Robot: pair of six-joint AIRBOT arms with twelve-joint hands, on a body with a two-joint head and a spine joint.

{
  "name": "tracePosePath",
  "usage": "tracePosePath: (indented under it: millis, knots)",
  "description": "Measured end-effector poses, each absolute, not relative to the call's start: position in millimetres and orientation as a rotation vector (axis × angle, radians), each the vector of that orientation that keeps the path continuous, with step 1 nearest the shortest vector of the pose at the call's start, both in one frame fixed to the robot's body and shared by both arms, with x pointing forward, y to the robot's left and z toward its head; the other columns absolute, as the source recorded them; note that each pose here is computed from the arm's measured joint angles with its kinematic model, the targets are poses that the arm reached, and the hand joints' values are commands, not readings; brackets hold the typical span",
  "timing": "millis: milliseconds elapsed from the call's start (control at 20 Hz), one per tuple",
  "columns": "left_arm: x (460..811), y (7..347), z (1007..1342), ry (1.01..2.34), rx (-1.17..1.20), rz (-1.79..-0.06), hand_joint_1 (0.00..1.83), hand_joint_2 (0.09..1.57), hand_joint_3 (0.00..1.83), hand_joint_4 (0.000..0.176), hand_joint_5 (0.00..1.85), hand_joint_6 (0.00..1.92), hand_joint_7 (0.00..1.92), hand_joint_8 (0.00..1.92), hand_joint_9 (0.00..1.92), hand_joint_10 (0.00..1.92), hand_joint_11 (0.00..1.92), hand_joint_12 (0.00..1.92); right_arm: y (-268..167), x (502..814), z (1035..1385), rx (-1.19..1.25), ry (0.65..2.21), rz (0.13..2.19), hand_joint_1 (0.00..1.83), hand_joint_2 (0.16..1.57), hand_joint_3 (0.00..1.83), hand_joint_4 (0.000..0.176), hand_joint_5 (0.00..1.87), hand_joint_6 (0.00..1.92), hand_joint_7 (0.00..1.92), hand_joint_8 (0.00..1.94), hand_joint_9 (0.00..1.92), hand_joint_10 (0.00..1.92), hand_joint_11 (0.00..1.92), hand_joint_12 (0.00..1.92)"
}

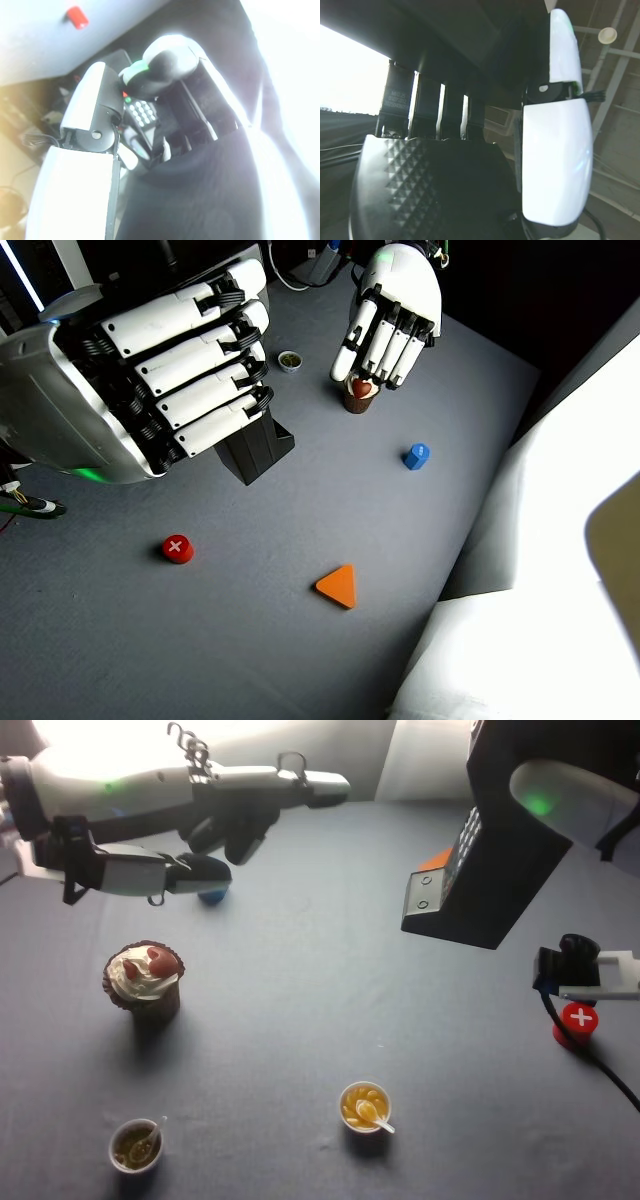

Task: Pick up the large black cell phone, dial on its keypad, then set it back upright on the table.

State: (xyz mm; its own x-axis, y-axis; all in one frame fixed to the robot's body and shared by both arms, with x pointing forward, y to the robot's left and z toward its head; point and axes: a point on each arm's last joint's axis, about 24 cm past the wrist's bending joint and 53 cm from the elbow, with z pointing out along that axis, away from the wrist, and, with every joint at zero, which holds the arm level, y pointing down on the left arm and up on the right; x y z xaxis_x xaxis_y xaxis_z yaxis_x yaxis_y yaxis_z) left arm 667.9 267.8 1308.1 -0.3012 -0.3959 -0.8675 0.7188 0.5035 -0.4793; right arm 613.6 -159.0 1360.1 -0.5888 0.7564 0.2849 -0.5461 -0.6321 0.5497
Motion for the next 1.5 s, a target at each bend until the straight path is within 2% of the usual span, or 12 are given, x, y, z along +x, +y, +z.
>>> tracePosePath:
  millis: [200,450,500,600,700,750,850,950,1150,1250,1300,1500]
  knots:
    - [667.0,262.3,1306.9,1.515,0.289,-1.141,1.3,1.26,0.07,0.126,0.07,0.0,0.64,1.61,0.87,1.92,0.93,1.92,-160.3,614.3,1360.0,0.653,0.528,2.215,1.49,1.12,0.0,0.0,0.9,0.99,0.95,0.87,0.94,1.13,0.78,1.65]
    - [660.4,229.5,1306.8,1.495,0.317,-1.206,1.3,1.26,0.08,0.138,0.08,0.0,0.63,1.64,0.85,1.92,0.92,1.92,-161.7,613.2,1365.1,0.642,0.514,2.219,1.49,1.12,0.0,0.0,0.88,1.02,0.94,0.88,0.94,1.14,0.76,1.65]
    - [659.4,222.3,1308.7,1.486,0.314,-1.226,1.3,1.26,0.08,0.14,0.08,0.0,0.62,1.64,0.85,1.92,0.92,1.92,-161.7,613.7,1364.7,0.645,0.515,2.218,1.39,1.13,0.0,0.0,0.89,1.07,0.95,0.91,0.92,1.26,0.77,1.46]
    - [658.8,212.9,1309.2,1.482,0.314,-1.241,1.3,1.26,0.09,0.142,0.07,0.0,0.63,1.64,0.87,1.92,0.94,1.92,-162.8,613.8,1365.0,0.645,0.514,2.216,1.37,1.13,0.0,0.0,0.88,1.08,0.95,0.91,0.91,1.3,0.78,1.37]
    - [657.4,199.7,1309.1,1.479,0.317,-1.264,1.3,1.26,0.09,0.137,0.08,0.0,0.62,1.65,0.89,1.92,0.92,1.92,-162.6,613.4,1365.2,0.643,0.514,2.217,1.37,1.13,0.0,0.0,0.89,1.06,0.96,0.92,0.91,1.32,0.78,1.42]
    - [655.3,191.9,1309.8,1.474,0.321,-1.285,1.3,1.26,0.1,0.139,0.08,0.0,0.62,1.65,0.88,1.92,0.91,1.92,-162.2,613.6,1365.3,0.644,0.514,2.217,1.46,1.12,0.0,0.0,0.91,0.97,0.97,0.88,0.92,1.2,0.75,1.62]
    - [652.2,181.5,1310.8,1.468,0.331,-1.306,1.3,1.25,0.1,0.143,0.08,0.0,0.62,1.64,0.84,1.92,0.87,1.92,-163.3,612.4,1365.7,0.651,0.508,2.216,1.49,1.12,0.0,0.0,0.9,0.98,0.97,0.86,0.93,1.16,0.75,1.66]
    - [651.5,178.4,1311.3,1.466,0.325,-1.315,1.29,1.26,0.11,0.143,0.08,0.0,0.62,1.65,0.86,1.92,0.89,1.92,-165.8,612.1,1366.6,0.651,0.502,2.21,1.38,1.13,0.0,0.0,0.88,1.08,0.98,0.89,0.92,1.29,0.78,1.44]
    - [652.6,180.2,1310.5,1.473,0.317,-1.309,1.29,1.25,0.11,0.145,0.07,0.0,0.62,1.65,0.85,1.92,0.92,1.92,-165.6,612.3,1366.3,0.652,0.504,2.208,1.37,1.12,0.0,0.0,0.89,1.07,0.97,0.89,0.92,1.29,0.79,1.43]
    - [650.6,188.3,1312.7,1.47,0.318,-1.311,1.3,1.25,0.11,0.135,0.08,0.0,0.63,1.64,0.86,1.92,0.93,1.92,-163.3,611.4,1367.2,0.643,0.511,2.212,1.38,1.12,0.0,0.0,0.9,1.06,0.97,0.89,0.92,1.28,0.8,1.41]
    - [649.2,198.1,1313.4,1.474,0.311,-1.31,1.3,1.25,0.11,0.144,0.08,0.0,0.62,1.64,0.83,1.92,0.9,1.92,-162.4,610.7,1367.4,0.639,0.512,2.215,1.37,1.12,0.0,0.0,0.91,1.04,0.98,0.88,0.91,1.3,0.76,1.44]
    - [644.7,231.1,1314.2,1.5,0.29,-1.264,1.29,1.26,0.11,0.14,0.07,0.0,0.61,1.65,0.86,1.92,0.95,1.92,-162.5,611.3,1366.9,0.643,0.511,2.214,1.37,1.13,0.0,0.0,0.89,1.07,0.94,0.94,0.89,1.33,0.77,1.44]
